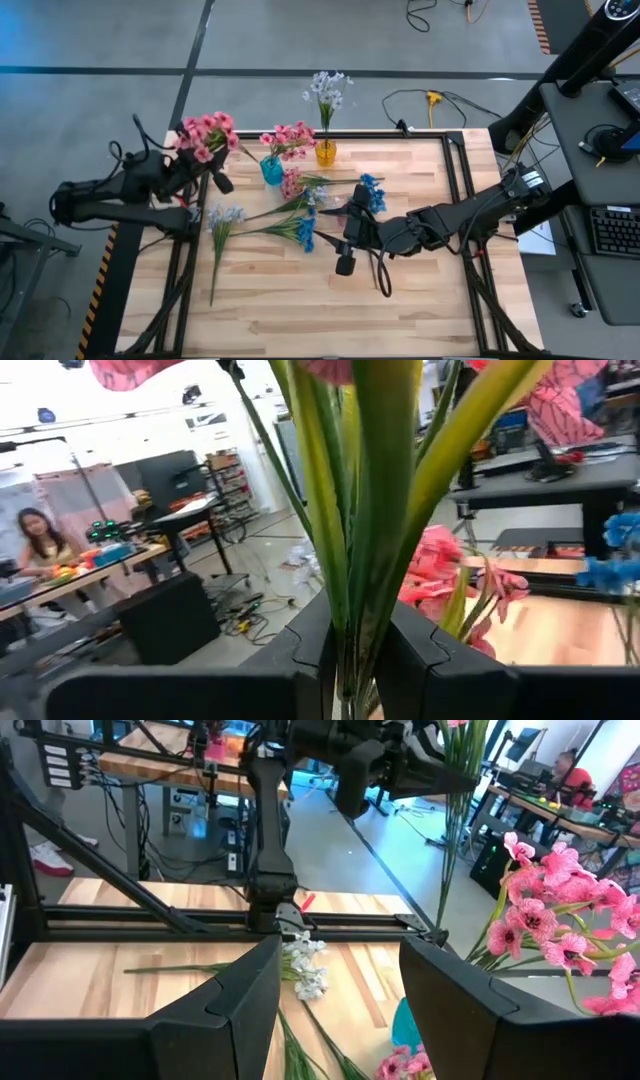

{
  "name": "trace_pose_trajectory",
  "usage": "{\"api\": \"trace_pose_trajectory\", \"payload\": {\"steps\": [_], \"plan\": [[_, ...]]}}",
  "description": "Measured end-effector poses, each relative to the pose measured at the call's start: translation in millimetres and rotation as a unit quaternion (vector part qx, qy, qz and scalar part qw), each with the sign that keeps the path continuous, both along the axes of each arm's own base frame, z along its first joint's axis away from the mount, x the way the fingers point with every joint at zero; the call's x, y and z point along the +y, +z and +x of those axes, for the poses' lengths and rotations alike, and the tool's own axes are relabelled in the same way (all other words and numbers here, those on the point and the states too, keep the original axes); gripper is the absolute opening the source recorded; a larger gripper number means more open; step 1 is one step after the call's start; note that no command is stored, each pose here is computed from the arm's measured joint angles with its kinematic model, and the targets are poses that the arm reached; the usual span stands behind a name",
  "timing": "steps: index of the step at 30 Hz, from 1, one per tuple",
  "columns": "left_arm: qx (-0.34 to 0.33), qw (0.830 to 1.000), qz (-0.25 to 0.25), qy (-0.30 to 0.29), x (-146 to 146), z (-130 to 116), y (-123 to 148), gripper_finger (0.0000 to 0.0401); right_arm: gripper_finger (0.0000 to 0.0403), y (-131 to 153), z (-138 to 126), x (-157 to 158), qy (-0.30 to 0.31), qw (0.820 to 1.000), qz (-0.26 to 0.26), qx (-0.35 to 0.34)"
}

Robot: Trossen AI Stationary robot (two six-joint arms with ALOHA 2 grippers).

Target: Sort flowers into vase by color

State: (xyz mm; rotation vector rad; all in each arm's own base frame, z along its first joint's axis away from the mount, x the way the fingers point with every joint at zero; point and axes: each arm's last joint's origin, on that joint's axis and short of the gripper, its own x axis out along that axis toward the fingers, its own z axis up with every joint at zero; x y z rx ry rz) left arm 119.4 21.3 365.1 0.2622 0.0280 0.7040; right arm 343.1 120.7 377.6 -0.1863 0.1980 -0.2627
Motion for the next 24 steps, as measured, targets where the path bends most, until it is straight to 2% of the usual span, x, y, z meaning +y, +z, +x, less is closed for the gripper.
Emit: {"api": "trace_pose_trajectory", "payload": {"steps": [3, 8, 13, 19, 24], "plan": [[-0.004, 0.999, 0.001, -0.032, 4, 1, 0, 0.0036, 0.0196, 0, 0, 0, 0.000, 1.000, 0.000, 0.000], [0.003, 1.000, 0.001, -0.017, 13, 1, -1, 0.0036, 0.0196, 0, 1, -2, -0.002, 1.000, 0.000, 0.000], [0.005, 0.998, 0.005, -0.057, 19, 1, -1, 0.0036, 0.0196, 0, 1, -3, -0.005, 1.000, 0.000, 0.000], [0.017, 0.999, 0.003, -0.047, 35, 3, -3, 0.0036, 0.0196, 0, 2, -7, -0.010, 1.000, 0.002, -0.001], [0.020, 0.997, -0.014, -0.073, 50, 6, -1, 0.0036, 0.0196, 0, 3, -7, -0.011, 1.000, 0.004, -0.001]]}}
